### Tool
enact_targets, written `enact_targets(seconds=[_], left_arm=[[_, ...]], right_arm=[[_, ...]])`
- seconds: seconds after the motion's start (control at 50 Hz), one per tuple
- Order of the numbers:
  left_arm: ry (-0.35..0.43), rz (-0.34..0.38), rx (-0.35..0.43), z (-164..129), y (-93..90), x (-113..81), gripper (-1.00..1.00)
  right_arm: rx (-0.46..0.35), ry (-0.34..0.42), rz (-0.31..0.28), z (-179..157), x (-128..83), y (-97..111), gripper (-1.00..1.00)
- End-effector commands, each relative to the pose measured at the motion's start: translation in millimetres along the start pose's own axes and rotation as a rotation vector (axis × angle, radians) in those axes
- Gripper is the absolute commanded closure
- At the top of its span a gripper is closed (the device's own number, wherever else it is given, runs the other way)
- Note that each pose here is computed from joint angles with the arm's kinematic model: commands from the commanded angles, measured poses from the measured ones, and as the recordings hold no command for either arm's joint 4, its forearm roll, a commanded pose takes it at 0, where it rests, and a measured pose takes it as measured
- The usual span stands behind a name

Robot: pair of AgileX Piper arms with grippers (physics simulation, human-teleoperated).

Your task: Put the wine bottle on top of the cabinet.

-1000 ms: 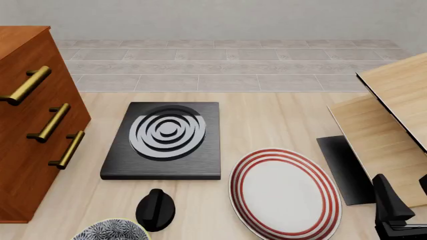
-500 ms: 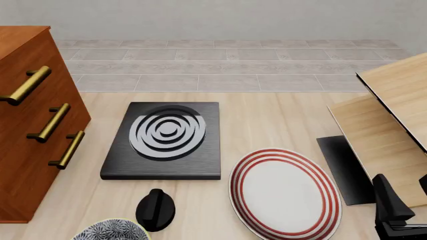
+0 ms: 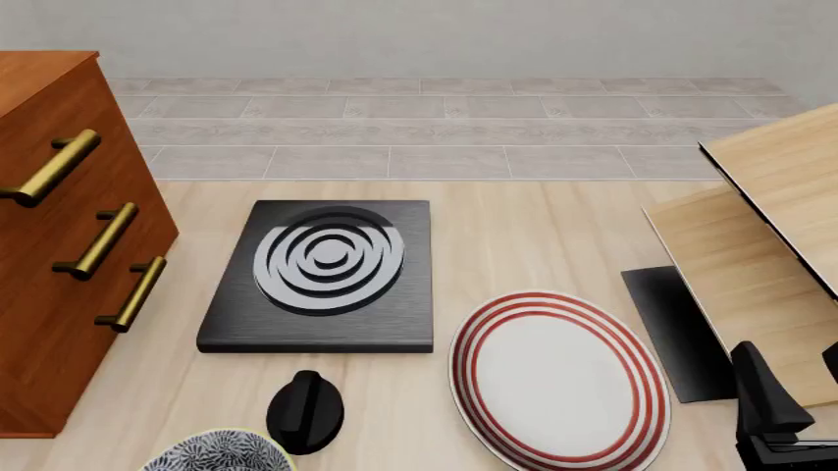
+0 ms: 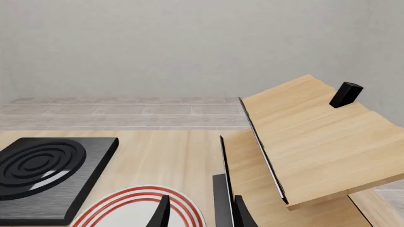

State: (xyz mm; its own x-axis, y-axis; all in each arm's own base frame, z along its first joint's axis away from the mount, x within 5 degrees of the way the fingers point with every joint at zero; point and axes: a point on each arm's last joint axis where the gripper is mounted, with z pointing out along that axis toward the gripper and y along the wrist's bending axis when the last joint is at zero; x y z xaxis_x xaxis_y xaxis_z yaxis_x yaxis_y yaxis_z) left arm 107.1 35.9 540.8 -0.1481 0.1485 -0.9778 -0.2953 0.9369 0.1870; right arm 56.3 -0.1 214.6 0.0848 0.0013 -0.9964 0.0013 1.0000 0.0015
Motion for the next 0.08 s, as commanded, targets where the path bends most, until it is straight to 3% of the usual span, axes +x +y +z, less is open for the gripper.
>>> enact_targets(seconds=[0.02,0.08], left_arm=[[-0.030,-0.011,0.039,-38.7,-5.7,13.1,-1.00],[-0.039,-0.012,0.040,-47.4,-5.7,13.6,-1.00]], right_arm=[[0.000,0.000,0.000,0.0,0.0,0.0,-1.00],[0.000,0.000,0.000,0.0,0.0,0.0,-1.00]])
